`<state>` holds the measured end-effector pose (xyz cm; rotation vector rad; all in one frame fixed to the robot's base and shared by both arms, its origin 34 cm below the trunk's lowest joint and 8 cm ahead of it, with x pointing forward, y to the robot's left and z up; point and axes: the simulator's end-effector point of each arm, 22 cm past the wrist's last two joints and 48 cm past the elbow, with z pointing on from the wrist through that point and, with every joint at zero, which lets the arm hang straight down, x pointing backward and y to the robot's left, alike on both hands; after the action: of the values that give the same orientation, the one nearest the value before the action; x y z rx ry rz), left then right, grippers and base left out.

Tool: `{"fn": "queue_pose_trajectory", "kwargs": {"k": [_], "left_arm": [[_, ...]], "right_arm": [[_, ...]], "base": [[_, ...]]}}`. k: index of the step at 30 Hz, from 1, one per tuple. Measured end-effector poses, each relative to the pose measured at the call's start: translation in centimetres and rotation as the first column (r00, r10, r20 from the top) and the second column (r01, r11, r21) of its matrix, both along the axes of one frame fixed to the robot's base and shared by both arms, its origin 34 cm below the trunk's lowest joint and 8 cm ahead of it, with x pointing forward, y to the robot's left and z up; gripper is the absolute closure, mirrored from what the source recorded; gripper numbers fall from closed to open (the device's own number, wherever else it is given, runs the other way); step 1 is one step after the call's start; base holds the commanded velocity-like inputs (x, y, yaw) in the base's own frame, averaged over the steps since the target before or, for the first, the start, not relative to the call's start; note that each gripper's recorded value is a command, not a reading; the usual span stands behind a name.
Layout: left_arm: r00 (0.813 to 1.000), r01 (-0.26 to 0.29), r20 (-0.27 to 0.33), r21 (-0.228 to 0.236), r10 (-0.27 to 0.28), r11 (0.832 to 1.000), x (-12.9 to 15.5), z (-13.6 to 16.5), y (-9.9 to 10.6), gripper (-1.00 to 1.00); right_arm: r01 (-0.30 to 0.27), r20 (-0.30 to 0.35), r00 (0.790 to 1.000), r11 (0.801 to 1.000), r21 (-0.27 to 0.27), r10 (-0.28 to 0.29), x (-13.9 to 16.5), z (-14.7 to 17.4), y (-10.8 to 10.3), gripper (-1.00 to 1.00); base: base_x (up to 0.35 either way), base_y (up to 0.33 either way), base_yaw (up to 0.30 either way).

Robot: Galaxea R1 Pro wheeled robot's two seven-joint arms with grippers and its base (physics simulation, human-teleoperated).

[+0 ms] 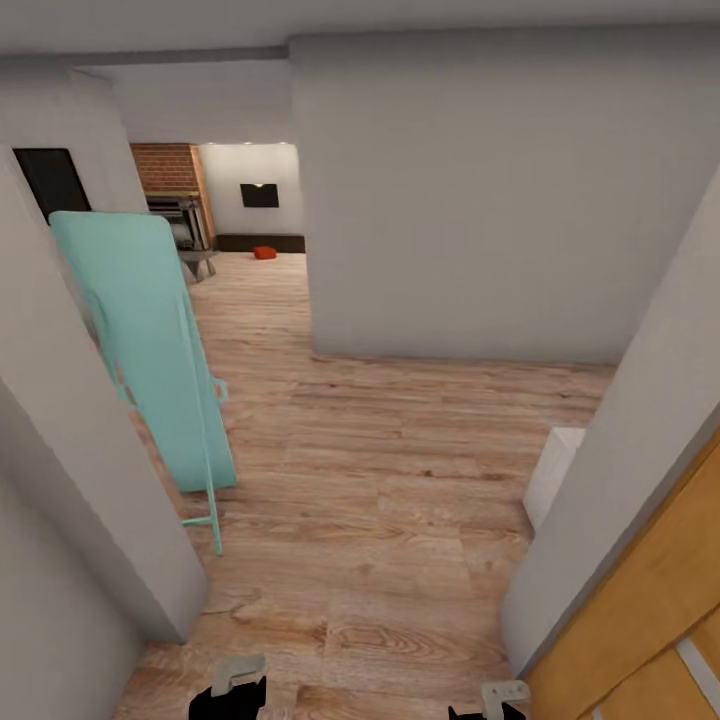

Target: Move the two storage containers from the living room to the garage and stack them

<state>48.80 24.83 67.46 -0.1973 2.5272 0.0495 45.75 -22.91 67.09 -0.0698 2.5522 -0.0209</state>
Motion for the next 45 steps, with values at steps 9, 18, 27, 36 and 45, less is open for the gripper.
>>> {"fn": "queue_pose_trajectory", "kwargs": {"k": [9,18,27,36,45], "left_arm": [[1.000,0.000,0.000,0.000,0.000,1.000,0.00,0.00,0.02,-1.00],[1.000,0.000,0.000,0.001,0.000,1.000,0.00,0.00,0.03,-1.00],[1.000,0.000,0.000,0.000,0.000,1.000,0.00,0.00,0.03,-1.00],[1.000,0.000,0.000,0.000,0.000,1.000,0.00,0.00,0.03,-1.00],[1.000,0.000,-0.001,0.000,0.000,1.000,-0.02,-0.01,0.03,-1.00]], "right_arm": [[0.002,-0.001,1.000,1.000,0.001,-0.002,-0.03,-0.02,-0.01,-1.00],[0.002,-0.001,1.000,1.000,0.001,-0.002,-0.03,-0.02,-0.01,-1.00],[0.002,-0.001,1.000,1.000,0.001,-0.002,-0.03,-0.02,0.01,-1.00],[0.000,-0.001,1.000,1.000,0.001,0.000,-0.03,-0.02,0.01,-1.00],[0.001,-0.001,1.000,1.000,0.001,-0.001,-0.03,-0.02,0.01,-1.00]], "base": [[0.328,-0.088,0.000],[0.328,0.047,0.000],[0.328,0.067,0.000],[0.328,0.001,0.000],[0.328,0.000,0.000]]}}
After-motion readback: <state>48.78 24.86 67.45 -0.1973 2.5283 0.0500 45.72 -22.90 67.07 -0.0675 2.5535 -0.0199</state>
